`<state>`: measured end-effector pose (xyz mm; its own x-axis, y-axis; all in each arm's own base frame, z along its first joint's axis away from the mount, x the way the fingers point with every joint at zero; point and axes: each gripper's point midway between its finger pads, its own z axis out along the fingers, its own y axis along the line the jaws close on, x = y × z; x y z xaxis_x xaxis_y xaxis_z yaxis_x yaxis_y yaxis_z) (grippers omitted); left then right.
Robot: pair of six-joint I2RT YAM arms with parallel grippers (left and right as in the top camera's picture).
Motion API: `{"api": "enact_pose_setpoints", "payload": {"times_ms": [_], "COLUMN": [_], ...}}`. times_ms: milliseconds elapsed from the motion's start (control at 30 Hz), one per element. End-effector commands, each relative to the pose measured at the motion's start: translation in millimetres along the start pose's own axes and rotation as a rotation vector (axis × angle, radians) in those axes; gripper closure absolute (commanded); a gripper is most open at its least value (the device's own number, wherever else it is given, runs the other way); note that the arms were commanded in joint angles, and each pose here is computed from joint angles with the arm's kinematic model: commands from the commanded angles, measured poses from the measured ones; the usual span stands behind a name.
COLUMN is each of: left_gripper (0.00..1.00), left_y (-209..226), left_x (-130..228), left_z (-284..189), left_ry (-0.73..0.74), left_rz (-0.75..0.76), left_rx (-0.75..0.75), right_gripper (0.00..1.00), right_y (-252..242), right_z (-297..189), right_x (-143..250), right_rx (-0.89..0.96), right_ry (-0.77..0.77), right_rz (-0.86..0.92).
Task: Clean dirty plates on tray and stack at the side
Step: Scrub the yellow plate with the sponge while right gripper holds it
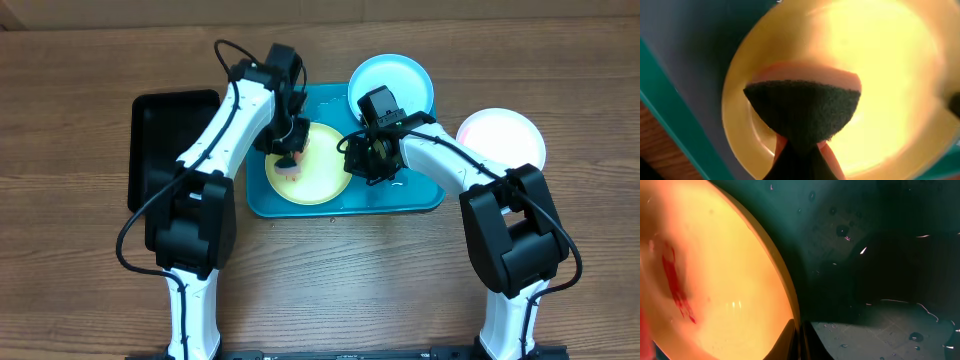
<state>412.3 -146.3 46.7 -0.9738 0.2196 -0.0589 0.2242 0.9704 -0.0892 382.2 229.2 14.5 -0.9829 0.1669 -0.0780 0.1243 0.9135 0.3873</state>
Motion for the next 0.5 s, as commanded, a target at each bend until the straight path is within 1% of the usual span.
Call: {"api": "enact_pose_setpoints", "payload": {"times_ms": [0, 167, 267, 333, 400, 467], "left_gripper": [0.95, 0.96, 0.96, 0.96, 0.96, 0.96], "left_y": [16, 20, 18, 11, -7, -33], "left_x": [5, -1, 7, 16, 24, 31], "left_z": [21, 46, 55, 60, 61, 58], "left_ry": [0.001, -0.066, -0.049, -0.02, 0.015, 0.038], "left_rz": [0.01, -0.044, -0.049, -0.038, 0.024, 0.118], "left_rx": [-0.08, -0.088, -0.075, -0.04, 0.058, 0.21], "right_gripper": [0.96, 0.96, 0.96, 0.96, 0.96, 0.96], "right_y": [2, 2, 2, 1, 2, 2], "right_z": [5, 5, 5, 5, 5, 5], "right_x": [-4, -3, -3, -3, -3, -3], "right_rx": [-0.007, -0.008, -0.006, -0.005, -0.006, -0.006], "right_ry": [0.003, 0.005, 0.006, 0.007, 0.006, 0.006], "right_rz": [-0.007, -0.006, -0.006, -0.006, -0.006, -0.006]}}
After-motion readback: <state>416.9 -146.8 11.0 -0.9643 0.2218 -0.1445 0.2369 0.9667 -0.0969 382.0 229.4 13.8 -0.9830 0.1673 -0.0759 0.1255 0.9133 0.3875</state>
